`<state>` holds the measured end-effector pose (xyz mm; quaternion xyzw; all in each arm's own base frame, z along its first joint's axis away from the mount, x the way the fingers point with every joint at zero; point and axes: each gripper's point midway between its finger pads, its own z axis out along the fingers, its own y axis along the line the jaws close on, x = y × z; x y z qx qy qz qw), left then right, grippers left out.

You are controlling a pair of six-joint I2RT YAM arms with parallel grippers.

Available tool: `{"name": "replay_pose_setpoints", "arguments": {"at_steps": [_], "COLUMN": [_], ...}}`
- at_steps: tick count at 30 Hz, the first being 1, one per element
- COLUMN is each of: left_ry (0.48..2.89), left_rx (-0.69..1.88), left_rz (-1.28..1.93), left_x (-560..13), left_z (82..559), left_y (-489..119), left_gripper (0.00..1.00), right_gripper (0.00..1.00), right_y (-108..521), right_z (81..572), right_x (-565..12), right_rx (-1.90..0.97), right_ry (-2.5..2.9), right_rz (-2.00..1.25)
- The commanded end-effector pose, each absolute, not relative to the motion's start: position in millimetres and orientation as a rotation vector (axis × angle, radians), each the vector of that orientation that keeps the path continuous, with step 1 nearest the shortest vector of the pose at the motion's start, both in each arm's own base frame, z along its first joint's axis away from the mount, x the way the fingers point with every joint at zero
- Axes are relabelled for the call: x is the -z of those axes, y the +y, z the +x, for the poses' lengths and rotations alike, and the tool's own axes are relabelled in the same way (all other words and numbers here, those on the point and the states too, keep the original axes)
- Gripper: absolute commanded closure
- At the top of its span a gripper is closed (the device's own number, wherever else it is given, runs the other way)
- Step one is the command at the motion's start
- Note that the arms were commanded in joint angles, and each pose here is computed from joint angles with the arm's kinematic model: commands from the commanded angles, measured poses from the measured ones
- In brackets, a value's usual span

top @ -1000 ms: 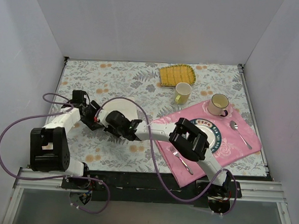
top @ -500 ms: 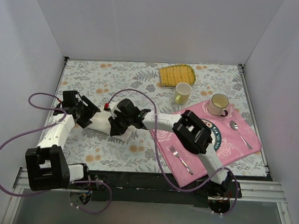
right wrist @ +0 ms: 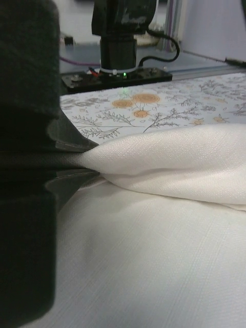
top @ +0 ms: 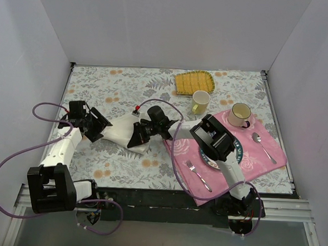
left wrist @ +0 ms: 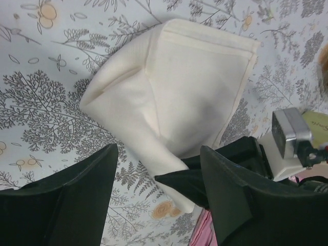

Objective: Fold the napkin, place the utensils inside, and roll it up
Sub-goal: Roll the napkin with the utensil

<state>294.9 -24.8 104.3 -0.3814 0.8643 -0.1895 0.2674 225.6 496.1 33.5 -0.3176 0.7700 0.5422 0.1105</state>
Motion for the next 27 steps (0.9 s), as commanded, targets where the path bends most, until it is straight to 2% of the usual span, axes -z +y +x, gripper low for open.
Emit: {"name": "replay_pose_setpoints", "arguments": {"at_steps": [1, 4, 7, 8, 9, 11, 12, 16, 19, 27], "left_ry": [2.458, 2.454, 2.446, 2.446, 2.435, 2.376, 2.35, 2.312, 2.305, 2.288], "left_rx": [0.58, 0.634, 0.706, 0.742, 0.782, 0.891, 0.922, 0.991, 1.013, 0.977], "left_rz": [-1.125, -1.176, -1.151, -1.125, -1.107, -1.08, -1.07, -1.066, -1.072, -1.078], "left_x": [-82, -83, -90, -92, -94, -99, -101, -94, -85, -63], "left_z": [263, 262, 267, 267, 268, 270, 272, 277, 280, 294], "left_y": [-46, -57, -70, -77, -81, -90, -93, -98, -100, -95], "left_gripper": [0.35, 0.34, 0.4, 0.44, 0.54, 0.65, 0.76, 0.92, 0.98, 1.0], "right_gripper": [0.99, 0.99, 0.99, 0.99, 0.99, 0.99, 0.99, 0.99, 0.99, 0.99], "right_y": [481, 479, 476, 476, 475, 474, 473, 473, 472, 468], "right_z": [219, 221, 226, 226, 228, 230, 232, 234, 236, 237], "right_x": [5, 9, 9, 10, 12, 11, 11, 9, 7, 4], "right_rx": [-1.697, -1.664, -1.678, -1.678, -1.663, -1.647, -1.64, -1.632, -1.625, -1.603], "right_ry": [2.506, 2.542, 2.556, 2.559, 2.568, 2.576, 2.577, 2.593, 2.605, 2.607], "right_rz": [-0.737, -0.703, -0.622, -0.611, -0.592, -0.576, -0.566, -0.516, -0.47, -0.383]}}
